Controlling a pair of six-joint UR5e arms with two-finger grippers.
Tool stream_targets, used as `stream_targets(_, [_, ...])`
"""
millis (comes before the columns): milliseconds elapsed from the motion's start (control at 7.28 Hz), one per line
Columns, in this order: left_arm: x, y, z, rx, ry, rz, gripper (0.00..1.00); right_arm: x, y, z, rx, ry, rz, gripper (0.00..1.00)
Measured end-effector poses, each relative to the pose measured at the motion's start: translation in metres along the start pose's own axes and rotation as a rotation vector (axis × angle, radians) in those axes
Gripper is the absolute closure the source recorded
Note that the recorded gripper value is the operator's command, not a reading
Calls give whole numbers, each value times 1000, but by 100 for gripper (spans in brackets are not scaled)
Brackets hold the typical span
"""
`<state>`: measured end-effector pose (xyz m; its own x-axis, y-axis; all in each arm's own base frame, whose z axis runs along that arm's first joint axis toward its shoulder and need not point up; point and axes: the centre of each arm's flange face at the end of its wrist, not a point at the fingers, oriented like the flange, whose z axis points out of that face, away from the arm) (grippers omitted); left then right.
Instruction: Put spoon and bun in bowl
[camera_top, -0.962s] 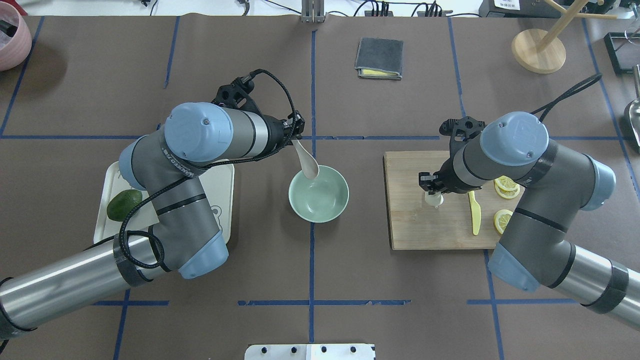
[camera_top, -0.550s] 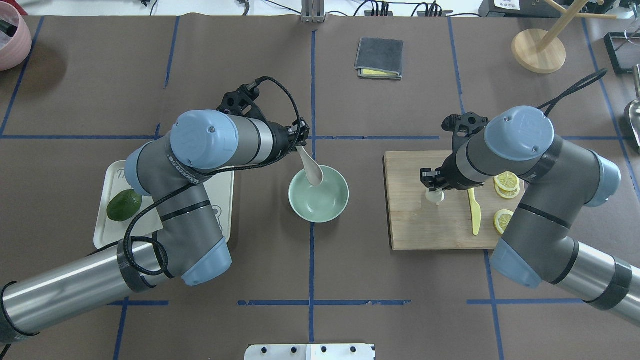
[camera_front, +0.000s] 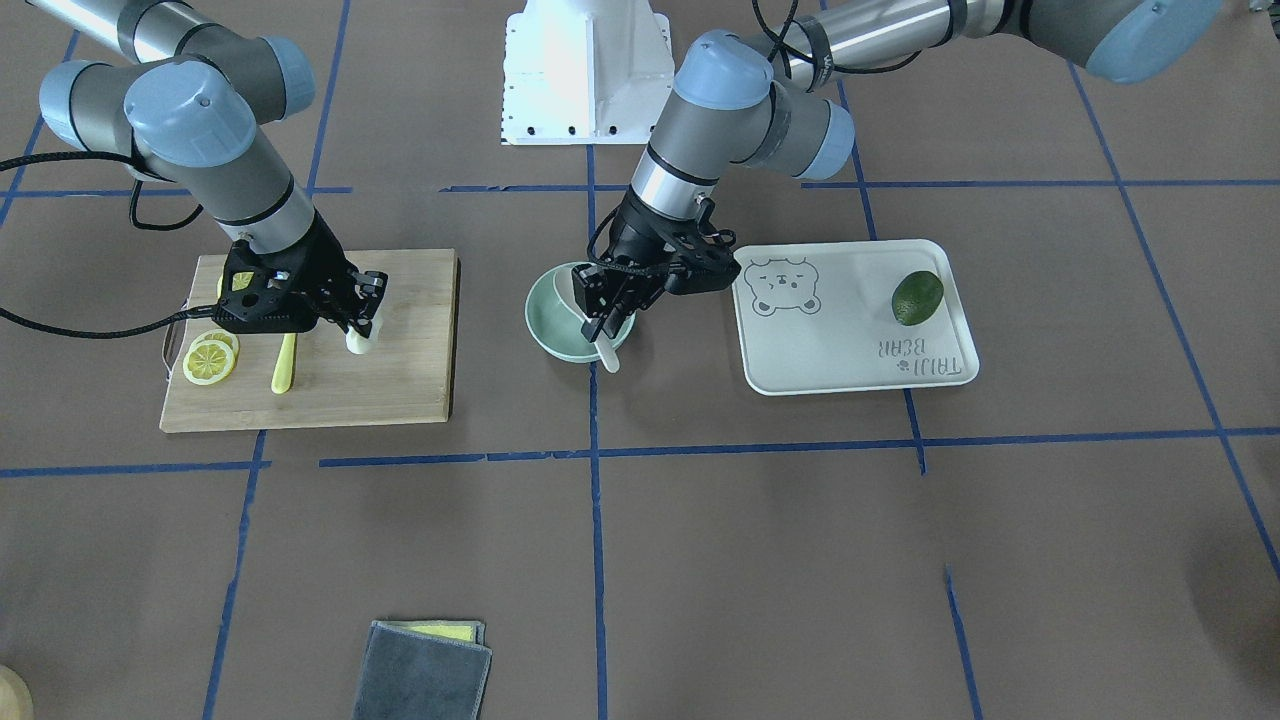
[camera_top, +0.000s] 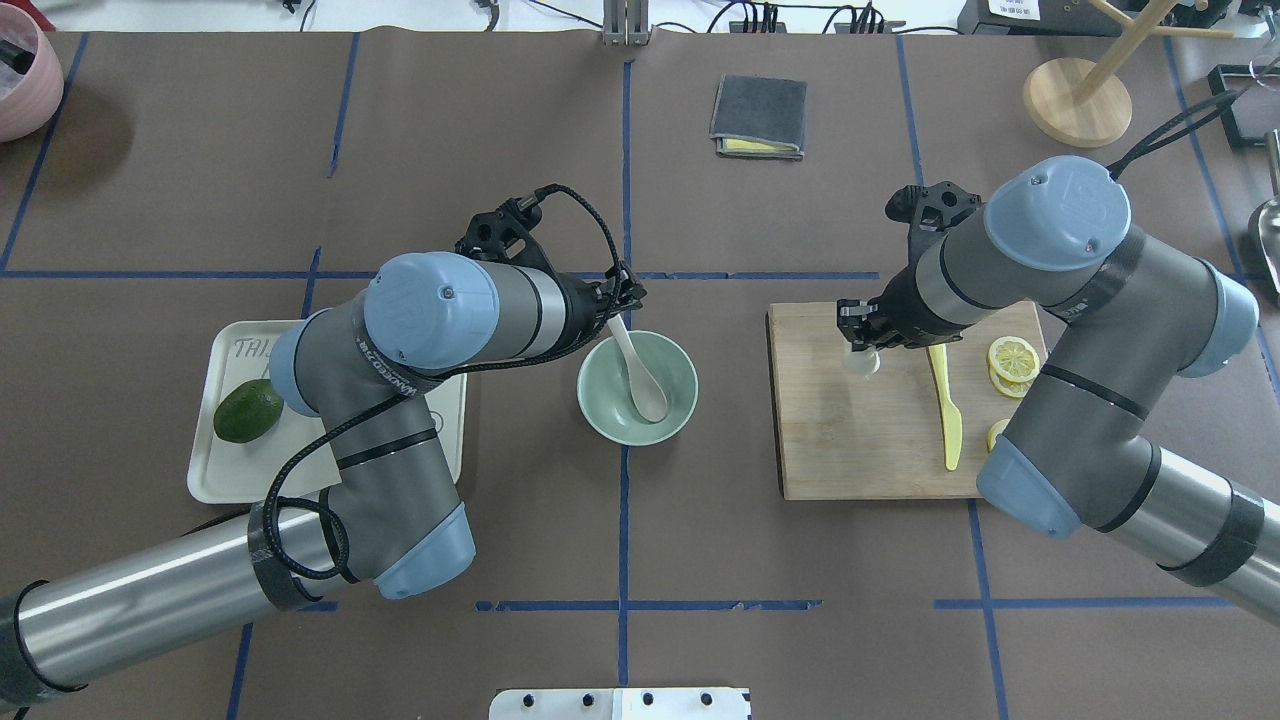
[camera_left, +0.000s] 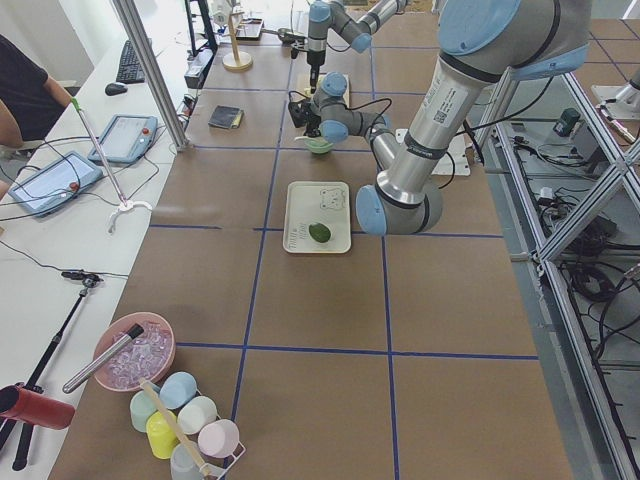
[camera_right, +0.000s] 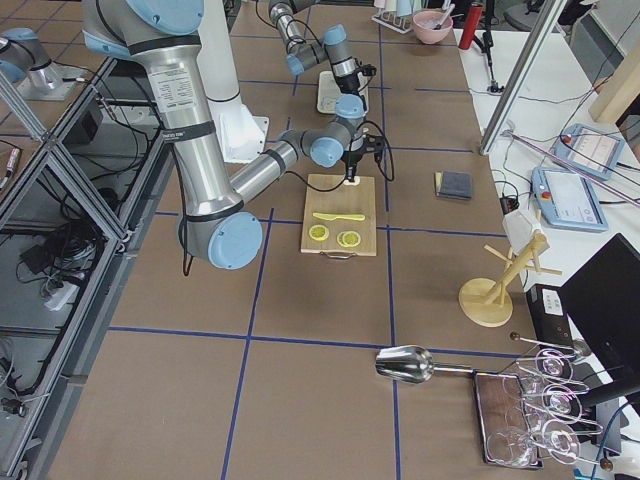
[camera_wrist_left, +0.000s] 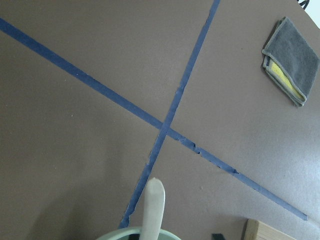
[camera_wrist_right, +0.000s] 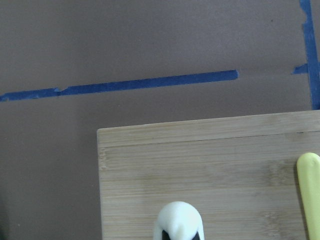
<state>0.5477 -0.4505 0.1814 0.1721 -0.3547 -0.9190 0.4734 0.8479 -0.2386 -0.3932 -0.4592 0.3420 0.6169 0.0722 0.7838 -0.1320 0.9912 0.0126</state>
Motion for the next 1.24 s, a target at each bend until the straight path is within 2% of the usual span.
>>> stream_targets(137, [2, -15, -9, 8, -11, 40, 0, -13, -2, -7, 10, -22, -9, 100])
stream_targets(275, [2, -32, -21, 13, -52, 105, 0, -30, -4, -16, 22, -50, -18, 100])
stream_targets(687, [-24, -104, -83, 22, -225, 360, 0, -91, -5, -42, 51, -138, -63, 100])
stream_targets(824, [-39, -126, -100, 32, -261, 435, 0, -109, 3, -42, 51, -154, -84, 100])
stream_targets(1237, [-68, -182, -137, 56, -392, 605, 0, -156, 45, -21, 83, -159, -153, 100])
